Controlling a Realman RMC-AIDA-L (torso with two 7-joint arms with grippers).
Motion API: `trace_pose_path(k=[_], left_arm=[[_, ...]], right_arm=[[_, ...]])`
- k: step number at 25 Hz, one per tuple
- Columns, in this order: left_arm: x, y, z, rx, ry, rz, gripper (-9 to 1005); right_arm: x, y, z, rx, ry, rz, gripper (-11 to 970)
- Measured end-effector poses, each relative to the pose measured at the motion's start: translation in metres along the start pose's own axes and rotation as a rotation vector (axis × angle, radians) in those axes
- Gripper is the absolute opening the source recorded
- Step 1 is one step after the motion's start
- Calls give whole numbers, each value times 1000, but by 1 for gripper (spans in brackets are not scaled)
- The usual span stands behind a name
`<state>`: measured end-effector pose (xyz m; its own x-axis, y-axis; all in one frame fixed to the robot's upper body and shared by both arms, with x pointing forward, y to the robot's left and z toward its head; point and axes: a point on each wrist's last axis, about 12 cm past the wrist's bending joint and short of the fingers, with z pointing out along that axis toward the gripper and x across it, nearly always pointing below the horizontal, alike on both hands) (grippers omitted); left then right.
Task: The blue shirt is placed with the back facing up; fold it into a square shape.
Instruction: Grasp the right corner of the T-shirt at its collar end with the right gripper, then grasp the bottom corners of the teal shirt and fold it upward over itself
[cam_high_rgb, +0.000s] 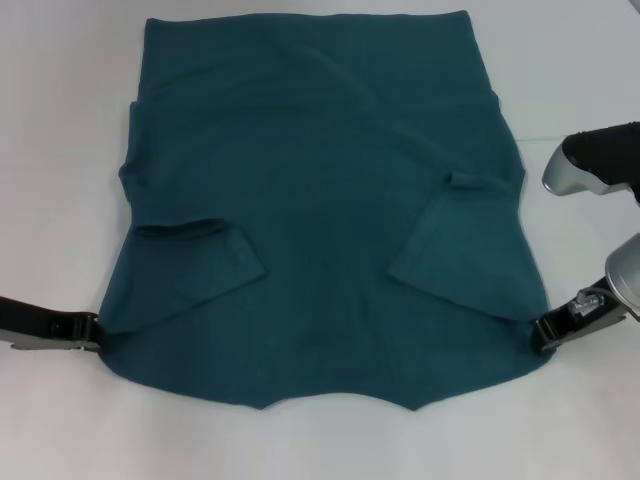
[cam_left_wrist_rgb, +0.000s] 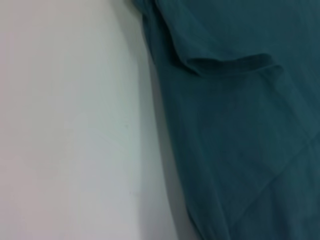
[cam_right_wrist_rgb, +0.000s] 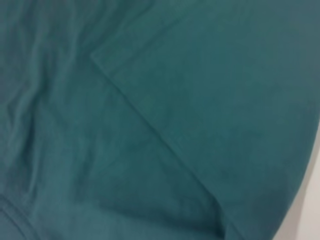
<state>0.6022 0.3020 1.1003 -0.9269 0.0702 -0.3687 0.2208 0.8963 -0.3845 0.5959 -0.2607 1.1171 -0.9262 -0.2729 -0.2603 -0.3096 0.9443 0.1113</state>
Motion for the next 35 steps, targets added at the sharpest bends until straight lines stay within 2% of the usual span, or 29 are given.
trace_pose_path(k=[6, 13, 17, 26, 35], left_arm=[[-1, 0, -2, 5, -11, -7, 23], [9, 5, -3, 21, 12, -24, 23], [18, 11, -12, 39, 2, -54, 24], [50, 26, -31, 157, -21, -157, 24], [92, 32, -31, 233, 32, -241, 23]], right_arm=[[-4, 4, -3, -6, 6, -45, 66], [-5, 6, -6, -11, 25, -85, 66], [-3, 7, -10, -19, 40, -96, 66], [1, 12, -19, -40, 83, -122, 65], [11, 14, -30, -93, 136, -167, 66]])
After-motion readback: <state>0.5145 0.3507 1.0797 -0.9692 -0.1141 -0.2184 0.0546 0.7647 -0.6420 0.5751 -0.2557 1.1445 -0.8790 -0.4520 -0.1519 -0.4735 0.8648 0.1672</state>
